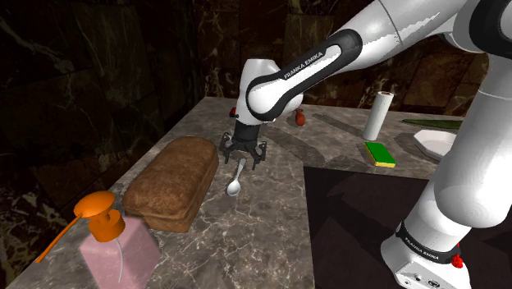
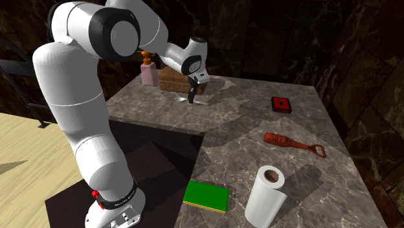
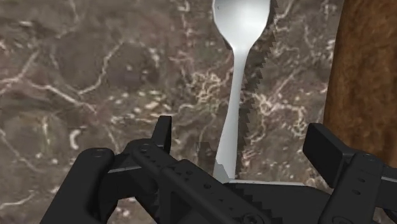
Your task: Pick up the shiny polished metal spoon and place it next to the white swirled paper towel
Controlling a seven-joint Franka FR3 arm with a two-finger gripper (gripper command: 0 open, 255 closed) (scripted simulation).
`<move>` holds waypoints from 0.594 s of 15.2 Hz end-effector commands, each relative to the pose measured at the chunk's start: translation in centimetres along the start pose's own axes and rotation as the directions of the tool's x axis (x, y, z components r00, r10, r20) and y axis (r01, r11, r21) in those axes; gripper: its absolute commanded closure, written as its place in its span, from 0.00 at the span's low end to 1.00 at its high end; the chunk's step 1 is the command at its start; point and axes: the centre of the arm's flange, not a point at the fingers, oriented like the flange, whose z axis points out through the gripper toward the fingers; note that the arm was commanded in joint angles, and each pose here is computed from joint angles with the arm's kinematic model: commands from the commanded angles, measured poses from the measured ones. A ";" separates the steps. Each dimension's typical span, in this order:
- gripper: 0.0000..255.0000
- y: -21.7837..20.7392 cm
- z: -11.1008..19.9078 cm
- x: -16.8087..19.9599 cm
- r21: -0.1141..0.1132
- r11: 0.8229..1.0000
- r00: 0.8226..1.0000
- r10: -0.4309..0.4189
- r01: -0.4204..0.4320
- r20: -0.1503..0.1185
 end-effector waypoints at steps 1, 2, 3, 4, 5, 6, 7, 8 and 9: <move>0.00 0.0 1.1 0.0 0.001 1.000 1.000 0.000 0.000 0.000; 0.00 0.0 2.0 0.0 0.001 1.000 1.000 0.000 0.000 0.000; 0.00 0.0 2.0 0.0 0.001 1.000 1.000 0.000 0.000 0.000; 0.00 0.0 2.0 0.0 0.001 1.000 1.000 0.000 0.000 0.000; 0.00 0.0 2.0 0.0 0.001 1.000 1.000 0.000 0.000 0.000; 0.00 0.0 2.0 0.0 0.001 1.000 1.000 0.000 0.000 0.000; 0.00 0.0 2.0 0.0 0.001 1.000 1.000 0.000 0.000 0.000; 0.00 0.0 2.0 0.0 0.001 1.000 1.000 0.000 0.000 0.000; 0.00 0.0 2.0 0.0 0.001 1.000 1.000 0.000 0.000 0.000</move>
